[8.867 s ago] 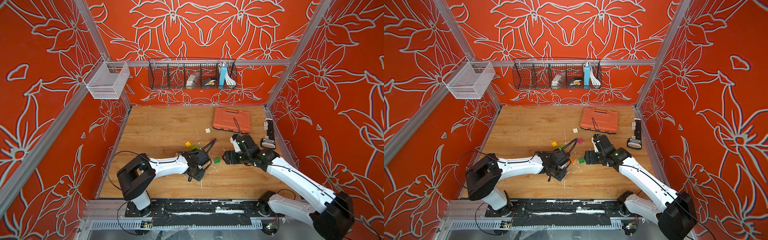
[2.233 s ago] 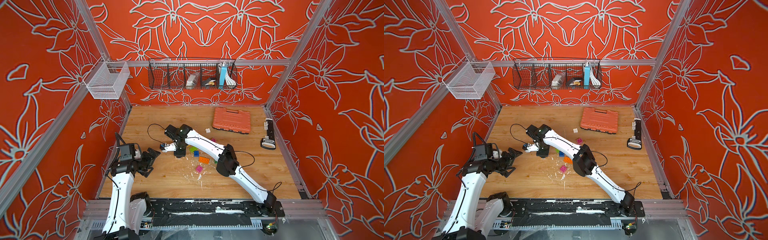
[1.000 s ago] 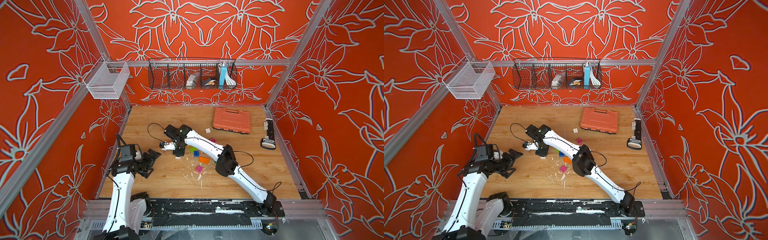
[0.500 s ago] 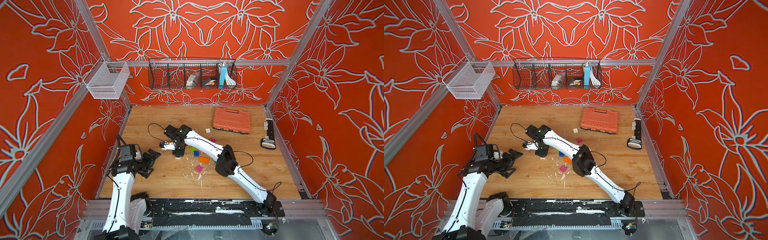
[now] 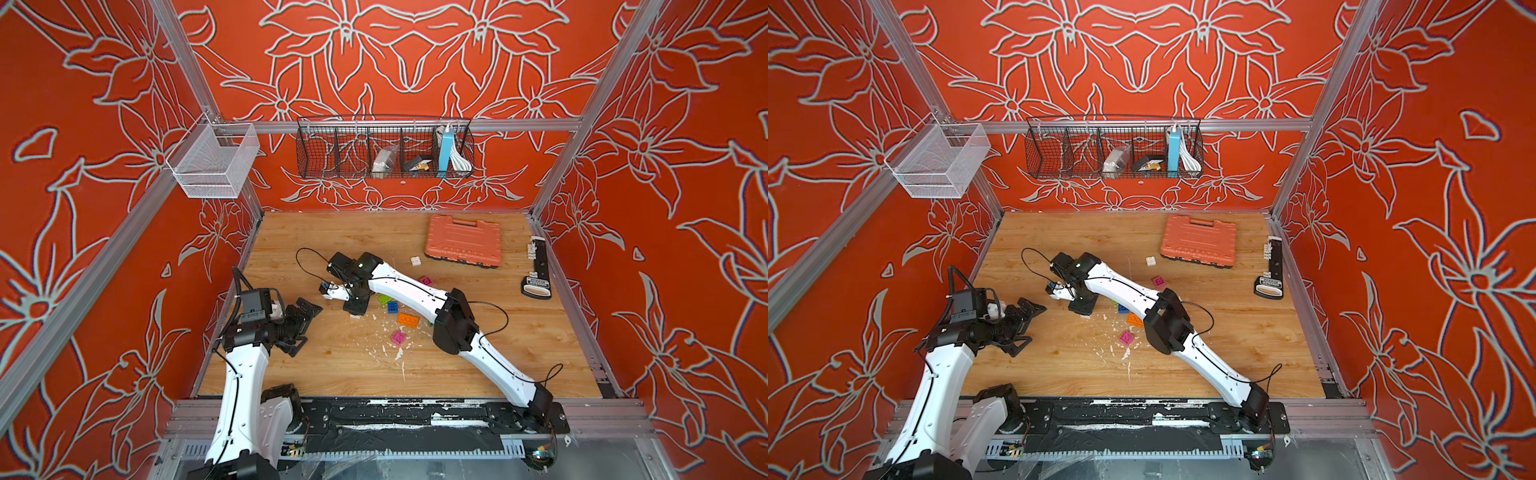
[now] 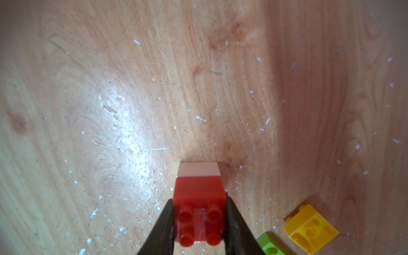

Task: Assemble the letter r with lego
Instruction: Assemble the lego brick with the lego brick, then place the lego brick at the center of the board.

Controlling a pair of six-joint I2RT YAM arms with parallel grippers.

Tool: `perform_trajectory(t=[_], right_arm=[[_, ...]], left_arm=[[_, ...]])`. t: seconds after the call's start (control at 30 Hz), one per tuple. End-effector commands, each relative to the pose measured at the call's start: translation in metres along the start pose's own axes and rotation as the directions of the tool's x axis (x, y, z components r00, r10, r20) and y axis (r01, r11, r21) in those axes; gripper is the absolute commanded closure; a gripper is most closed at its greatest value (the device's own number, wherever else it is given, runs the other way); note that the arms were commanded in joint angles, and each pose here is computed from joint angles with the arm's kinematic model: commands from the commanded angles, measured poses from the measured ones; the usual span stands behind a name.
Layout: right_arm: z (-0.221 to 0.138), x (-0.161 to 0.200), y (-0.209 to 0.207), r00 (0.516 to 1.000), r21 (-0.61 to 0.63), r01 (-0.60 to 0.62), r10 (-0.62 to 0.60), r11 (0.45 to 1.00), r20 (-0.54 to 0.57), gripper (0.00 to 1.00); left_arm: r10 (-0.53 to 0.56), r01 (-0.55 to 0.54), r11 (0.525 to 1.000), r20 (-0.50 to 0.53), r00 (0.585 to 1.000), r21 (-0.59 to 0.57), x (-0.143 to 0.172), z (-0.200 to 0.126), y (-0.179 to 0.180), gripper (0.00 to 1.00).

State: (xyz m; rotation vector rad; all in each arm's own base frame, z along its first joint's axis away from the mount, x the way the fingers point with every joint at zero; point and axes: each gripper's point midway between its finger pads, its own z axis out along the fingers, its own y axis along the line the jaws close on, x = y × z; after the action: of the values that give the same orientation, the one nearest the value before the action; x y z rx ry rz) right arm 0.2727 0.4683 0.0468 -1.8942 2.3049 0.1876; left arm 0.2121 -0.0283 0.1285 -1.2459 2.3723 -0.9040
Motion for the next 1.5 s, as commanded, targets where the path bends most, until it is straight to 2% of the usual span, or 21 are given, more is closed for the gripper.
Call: perform_trajectory(t=[0.0, 0.17, 0.33, 0.47, 0.6, 0.77, 0.93, 1.07, 1.13, 1.47], right_arm=[[0.072, 0.073, 0.021, 0.948, -0.063, -0.095, 0.071, 0.993, -0.310, 1.00], [0.044, 0.049, 0.016, 0.964, -0.039, -0.167, 0.155, 0.985, -0.216, 1.00], [-0.025, 0.018, -0.001, 0.945, -0.015, -0.326, 0.326, 0.945, -0.027, 1.00], [-0.088, 0.013, -0.017, 0.878, 0.041, -0.467, 0.458, 0.883, 0.141, 1.00], [-0.122, 0.043, -0.022, 0.792, 0.094, -0.596, 0.564, 0.798, 0.231, 1.00], [-0.131, 0.115, -0.020, 0.650, 0.035, -0.745, 0.712, 0.667, 0.266, 1.00], [-0.133, 0.196, -0.020, 0.581, 0.086, -0.811, 0.777, 0.579, 0.243, 1.00], [-0.127, 0.235, -0.005, 0.602, 0.128, -0.798, 0.772, 0.589, 0.204, 1.00], [-0.121, 0.245, 0.003, 0.607, 0.133, -0.795, 0.771, 0.592, 0.192, 1.00], [-0.084, 0.258, 0.022, 0.634, 0.175, -0.773, 0.753, 0.610, 0.175, 1.00]], left_arm=[[0.027, -0.027, 1.000, 0.016, 0.999, -0.004, -0.002, -0.008, -0.004, 0.01], [0.055, -0.055, 0.998, 0.030, 0.998, 0.003, -0.001, -0.015, -0.009, 0.01], [0.094, -0.095, 0.995, 0.048, 0.994, 0.012, 0.001, -0.024, -0.014, 0.01], [0.125, -0.126, 0.991, 0.050, 0.991, 0.039, 0.005, -0.027, -0.020, 0.01], [0.187, -0.189, 0.981, 0.046, 0.981, 0.048, 0.013, -0.024, -0.028, 0.01], [0.335, -0.335, 0.942, 0.023, 0.942, 0.005, 0.032, -0.009, -0.042, 0.01], [0.495, -0.496, 0.869, -0.039, 0.868, 0.009, 0.063, 0.016, -0.055, 0.02], [0.594, -0.597, 0.802, -0.094, 0.799, 0.004, 0.089, 0.036, -0.060, 0.03], [0.614, -0.619, 0.786, -0.120, 0.780, -0.004, 0.097, 0.045, -0.059, 0.04], [0.611, -0.619, 0.785, -0.145, 0.778, -0.013, 0.103, 0.055, -0.053, 0.04]])
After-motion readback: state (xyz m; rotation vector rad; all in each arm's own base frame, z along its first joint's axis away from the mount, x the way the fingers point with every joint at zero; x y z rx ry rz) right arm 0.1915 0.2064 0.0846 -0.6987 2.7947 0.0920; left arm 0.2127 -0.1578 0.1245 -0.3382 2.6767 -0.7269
